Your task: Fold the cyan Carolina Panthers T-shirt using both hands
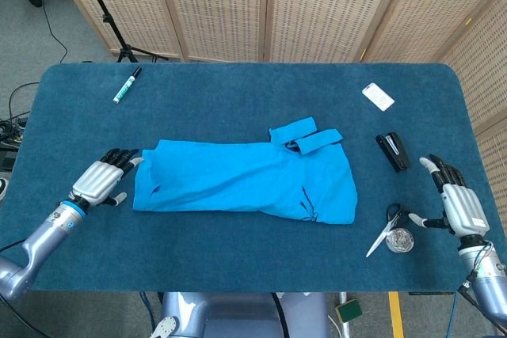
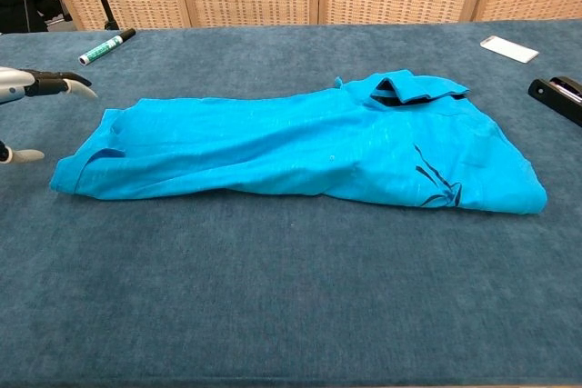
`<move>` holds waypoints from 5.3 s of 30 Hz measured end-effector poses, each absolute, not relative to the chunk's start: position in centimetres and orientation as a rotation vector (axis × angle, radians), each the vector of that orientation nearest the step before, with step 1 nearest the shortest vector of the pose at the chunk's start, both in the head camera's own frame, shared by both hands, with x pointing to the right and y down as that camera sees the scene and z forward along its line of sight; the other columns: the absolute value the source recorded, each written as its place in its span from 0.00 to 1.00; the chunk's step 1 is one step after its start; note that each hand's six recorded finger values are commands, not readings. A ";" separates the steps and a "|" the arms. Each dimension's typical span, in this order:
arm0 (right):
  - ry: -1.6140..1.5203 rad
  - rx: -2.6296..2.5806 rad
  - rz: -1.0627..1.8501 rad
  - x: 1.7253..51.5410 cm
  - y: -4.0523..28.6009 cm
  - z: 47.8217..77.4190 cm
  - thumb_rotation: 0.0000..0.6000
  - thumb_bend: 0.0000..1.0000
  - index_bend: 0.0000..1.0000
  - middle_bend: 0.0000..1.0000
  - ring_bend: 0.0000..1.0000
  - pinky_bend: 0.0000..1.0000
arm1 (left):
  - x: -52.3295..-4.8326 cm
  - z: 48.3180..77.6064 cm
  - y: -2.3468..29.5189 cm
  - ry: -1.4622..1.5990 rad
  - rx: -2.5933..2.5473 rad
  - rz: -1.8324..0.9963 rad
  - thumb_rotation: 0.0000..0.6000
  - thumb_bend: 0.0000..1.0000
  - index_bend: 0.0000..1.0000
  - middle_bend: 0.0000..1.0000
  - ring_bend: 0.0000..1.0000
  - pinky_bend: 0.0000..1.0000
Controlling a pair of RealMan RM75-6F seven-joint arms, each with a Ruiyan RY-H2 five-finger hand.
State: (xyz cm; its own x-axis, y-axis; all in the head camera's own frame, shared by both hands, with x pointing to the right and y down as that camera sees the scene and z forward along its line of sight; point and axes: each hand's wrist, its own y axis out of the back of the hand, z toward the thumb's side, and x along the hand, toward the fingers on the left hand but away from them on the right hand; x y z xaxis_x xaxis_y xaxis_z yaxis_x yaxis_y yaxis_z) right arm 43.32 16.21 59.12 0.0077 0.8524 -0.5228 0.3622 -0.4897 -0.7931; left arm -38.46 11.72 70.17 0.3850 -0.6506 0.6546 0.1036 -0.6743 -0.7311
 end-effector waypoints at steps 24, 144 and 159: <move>-1.247 -1.864 1.474 42.9 16.4 58.9 1.00 0.00 0.00 0.00 0.00 0.00 | -35.7 72.8 14.8 0.398 -2.002 -1.098 1.00 0.37 0.28 0.00 0.00 0.00; -1.234 -1.919 1.431 42.1 16.6 58.4 1.00 0.00 0.00 0.00 0.00 0.00 | -50.9 63.5 7.0 0.912 -1.753 -1.172 1.00 0.60 0.73 0.00 0.00 0.00; -1.251 -1.931 1.404 42.1 16.6 57.7 1.00 0.00 0.00 0.00 0.00 0.00 | -36.7 61.1 10.6 0.822 -1.985 -0.703 1.00 0.60 0.73 0.00 0.00 0.00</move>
State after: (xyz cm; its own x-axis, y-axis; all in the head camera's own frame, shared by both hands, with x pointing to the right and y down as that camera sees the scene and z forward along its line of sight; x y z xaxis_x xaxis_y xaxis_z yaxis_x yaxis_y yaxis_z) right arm 42.10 16.62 57.74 0.0740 0.8573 -0.5094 0.4073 -0.4923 -0.7692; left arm -36.71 10.59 61.08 0.6252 -0.7624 0.1667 -0.2828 -0.4203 -0.8622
